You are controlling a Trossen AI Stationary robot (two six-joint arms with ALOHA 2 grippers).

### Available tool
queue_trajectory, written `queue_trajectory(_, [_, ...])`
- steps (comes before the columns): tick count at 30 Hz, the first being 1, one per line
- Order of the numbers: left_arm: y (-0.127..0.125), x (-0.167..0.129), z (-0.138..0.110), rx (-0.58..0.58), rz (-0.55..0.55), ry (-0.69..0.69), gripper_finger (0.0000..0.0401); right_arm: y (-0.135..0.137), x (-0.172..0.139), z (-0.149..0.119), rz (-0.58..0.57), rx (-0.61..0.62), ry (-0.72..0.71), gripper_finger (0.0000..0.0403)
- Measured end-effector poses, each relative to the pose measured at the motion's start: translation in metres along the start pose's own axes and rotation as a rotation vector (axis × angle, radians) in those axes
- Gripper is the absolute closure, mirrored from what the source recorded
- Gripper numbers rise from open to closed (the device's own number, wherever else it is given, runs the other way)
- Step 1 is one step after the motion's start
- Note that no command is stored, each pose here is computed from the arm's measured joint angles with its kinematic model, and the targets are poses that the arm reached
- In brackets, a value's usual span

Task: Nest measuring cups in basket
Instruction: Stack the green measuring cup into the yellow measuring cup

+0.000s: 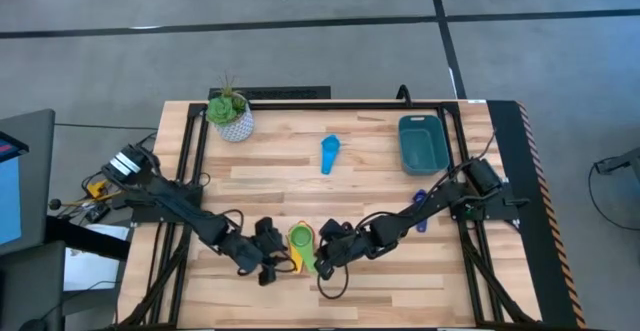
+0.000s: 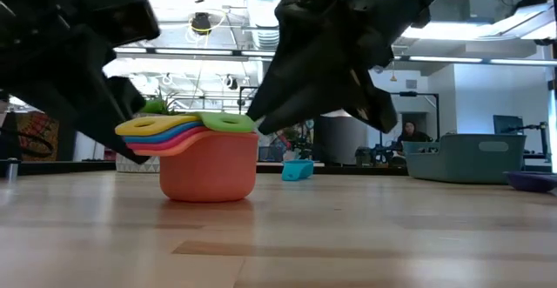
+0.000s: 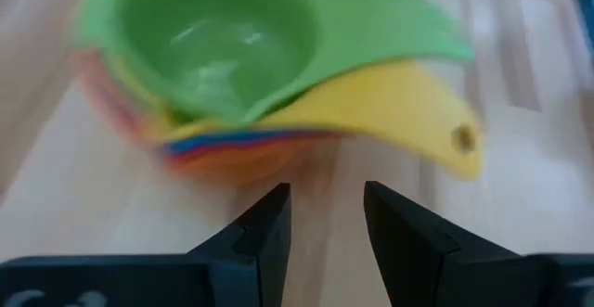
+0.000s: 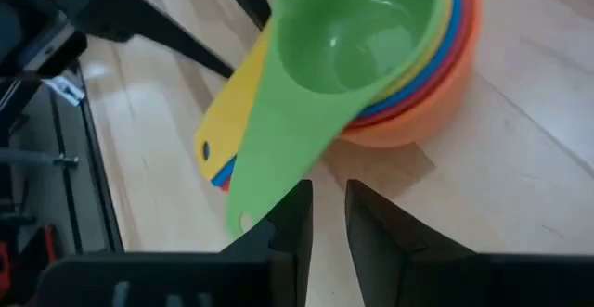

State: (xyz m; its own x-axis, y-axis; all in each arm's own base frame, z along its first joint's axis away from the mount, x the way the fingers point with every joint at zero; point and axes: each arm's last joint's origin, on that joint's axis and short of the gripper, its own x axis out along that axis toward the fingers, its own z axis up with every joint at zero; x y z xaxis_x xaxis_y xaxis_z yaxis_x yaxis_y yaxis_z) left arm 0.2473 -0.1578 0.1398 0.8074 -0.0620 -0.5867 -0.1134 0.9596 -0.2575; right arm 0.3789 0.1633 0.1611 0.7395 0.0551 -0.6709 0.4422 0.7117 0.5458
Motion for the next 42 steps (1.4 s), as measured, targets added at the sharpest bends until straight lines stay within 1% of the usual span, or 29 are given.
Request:
queue_trajectory(9, [-0.009,0.007,0.02,0.063,-0.03,-0.031,0.0276,0.007,0.0,0.003,0.077,-0.094,-0.012,0.0312])
queue_trajectory(18, [-0.008,0.006,0.021,0.06,-0.055,0.009,0.0276,0.008,-0.005,0.004,0.082,-0.146,0.003,0.0312])
queue_trajectory(22, [-0.009,-0.004,0.027,0.047,-0.066,-0.001,0.0276,0.009,-0.016,0.006,0.042,-0.176,-0.01,0.0312])
queue_trajectory(25, [-0.011,-0.015,0.033,0.047,-0.073,-0.019,0.0276,0.008,-0.029,0.007,-0.029,-0.202,-0.014,0.0312])
queue_trajectory(28, [-0.012,-0.026,0.035,0.064,-0.042,-0.033,0.0276,0.001,-0.041,0.004,-0.147,-0.239,-0.005,0.0312])
queue_trajectory(29, [-0.011,-0.028,0.035,0.067,-0.033,-0.029,0.0276,0.0,-0.041,0.002,-0.163,-0.236,0.002,0.0312])
queue_trajectory(32, [-0.011,-0.026,0.031,0.049,-0.014,-0.02,0.0276,-0.007,-0.038,-0.003,-0.171,-0.211,0.039,0.0315])
queue_trajectory(35, [-0.011,-0.016,0.024,0.032,-0.001,0.005,0.0276,-0.007,-0.02,-0.007,-0.101,-0.177,0.055,0.0325])
queue_trajectory(37, [-0.011,-0.01,0.019,0.03,-0.001,0.018,0.0276,-0.008,-0.018,-0.009,-0.099,-0.189,0.061,0.0333])
queue_trajectory(39, [-0.013,-0.005,0.017,0.017,-0.014,0.016,0.0276,-0.003,-0.012,-0.006,-0.041,-0.168,0.03,0.034])
queue_trajectory(42, [-0.012,-0.002,0.016,0.009,-0.015,0.012,0.0276,-0.009,-0.009,-0.007,-0.067,-0.172,0.048,0.0346])
